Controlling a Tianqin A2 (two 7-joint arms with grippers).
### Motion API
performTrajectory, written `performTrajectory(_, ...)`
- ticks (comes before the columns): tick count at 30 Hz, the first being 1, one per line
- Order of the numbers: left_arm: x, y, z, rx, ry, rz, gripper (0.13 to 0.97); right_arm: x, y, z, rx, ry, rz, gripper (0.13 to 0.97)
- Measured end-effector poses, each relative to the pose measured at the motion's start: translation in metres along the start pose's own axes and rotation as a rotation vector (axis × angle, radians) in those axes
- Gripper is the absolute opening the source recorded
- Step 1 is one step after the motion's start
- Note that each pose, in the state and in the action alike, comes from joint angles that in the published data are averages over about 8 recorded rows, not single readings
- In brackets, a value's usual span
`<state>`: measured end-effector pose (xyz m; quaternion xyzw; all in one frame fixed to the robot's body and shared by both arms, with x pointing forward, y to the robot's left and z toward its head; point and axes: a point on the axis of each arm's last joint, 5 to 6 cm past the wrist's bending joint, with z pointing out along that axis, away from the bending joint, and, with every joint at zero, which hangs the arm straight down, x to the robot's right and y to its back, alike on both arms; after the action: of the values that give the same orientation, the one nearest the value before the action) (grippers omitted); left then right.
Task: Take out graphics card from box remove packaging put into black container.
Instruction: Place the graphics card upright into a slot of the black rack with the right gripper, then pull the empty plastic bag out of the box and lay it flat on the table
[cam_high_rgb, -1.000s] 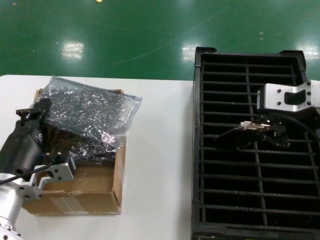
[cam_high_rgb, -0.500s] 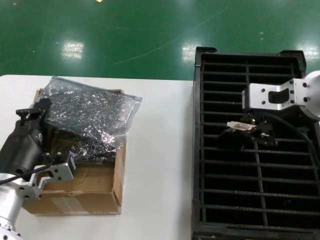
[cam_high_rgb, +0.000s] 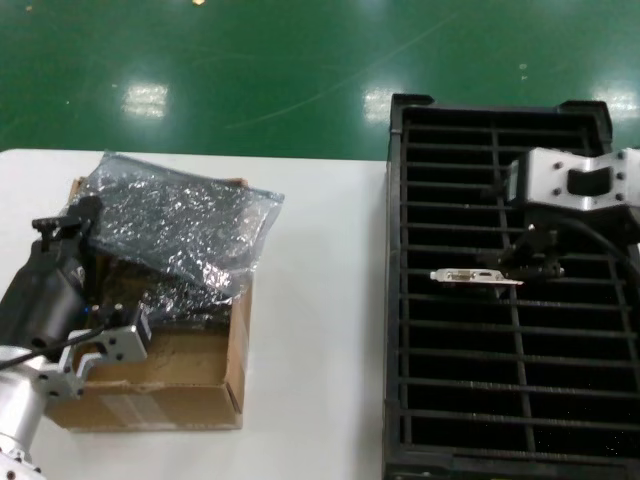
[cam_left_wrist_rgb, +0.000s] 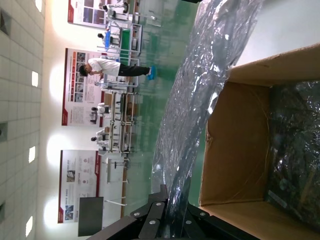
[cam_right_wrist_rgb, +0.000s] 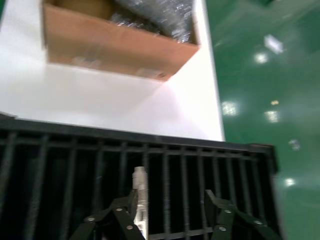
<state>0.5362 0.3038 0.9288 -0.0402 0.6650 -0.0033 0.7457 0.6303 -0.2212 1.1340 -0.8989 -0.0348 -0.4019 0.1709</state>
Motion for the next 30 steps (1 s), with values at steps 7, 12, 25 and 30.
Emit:
performTrajectory(7, 0.0000, 0.0000, 0.000, 0.000, 0.000, 0.000, 0.139, -0.024, 0.037, -0.013, 0.125, 0.136, 0.100, 0.488)
performTrajectory(12, 0.0000, 0.0000, 0.000, 0.000, 0.000, 0.000, 0.139, -0.049, 0.066, -0.012, 0.206, 0.233, 0.213, 0.619)
performTrajectory(25, -0.0042, -0.0038, 0.002, 0.007, 0.025, -0.052, 0.139, -0.072, 0.090, -0.009, 0.259, 0.323, 0.327, 0.853)
performTrajectory(30, -0.0169, -0.0151, 0.007, 0.039, 0.111, -0.258, 0.139, -0.072, 0.090, -0.009, 0.259, 0.323, 0.327, 0.908)
